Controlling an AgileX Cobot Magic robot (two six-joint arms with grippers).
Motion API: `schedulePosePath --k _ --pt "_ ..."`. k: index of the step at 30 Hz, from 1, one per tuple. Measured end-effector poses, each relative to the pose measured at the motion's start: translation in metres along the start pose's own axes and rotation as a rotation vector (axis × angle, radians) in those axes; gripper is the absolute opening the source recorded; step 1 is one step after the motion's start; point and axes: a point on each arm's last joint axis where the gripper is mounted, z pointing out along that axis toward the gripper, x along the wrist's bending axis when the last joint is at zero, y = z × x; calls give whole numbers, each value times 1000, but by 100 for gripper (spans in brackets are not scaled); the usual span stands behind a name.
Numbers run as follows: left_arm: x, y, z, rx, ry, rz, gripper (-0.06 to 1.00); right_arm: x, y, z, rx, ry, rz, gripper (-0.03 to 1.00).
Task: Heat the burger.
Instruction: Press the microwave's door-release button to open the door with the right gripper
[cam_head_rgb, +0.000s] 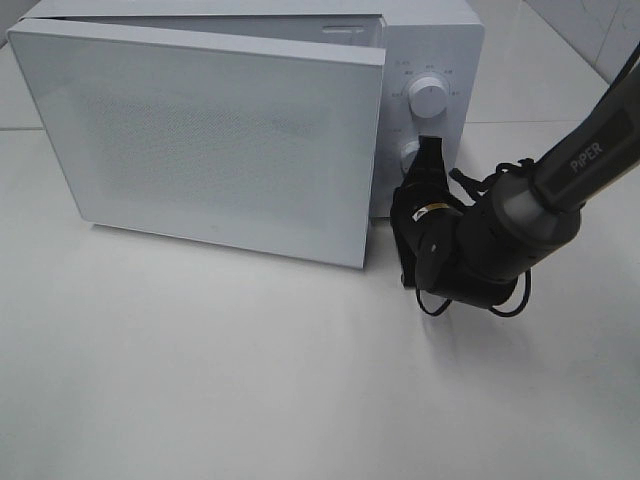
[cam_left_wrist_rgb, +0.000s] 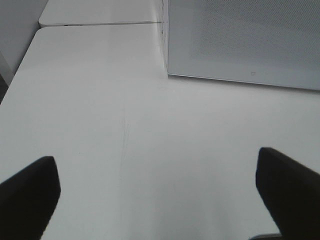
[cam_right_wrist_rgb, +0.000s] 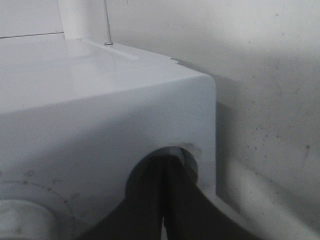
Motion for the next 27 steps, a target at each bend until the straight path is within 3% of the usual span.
schedulePosePath --k 27 --pt "0 0 0 0 0 0 99 6 4 -13 35 -29 -30 2"
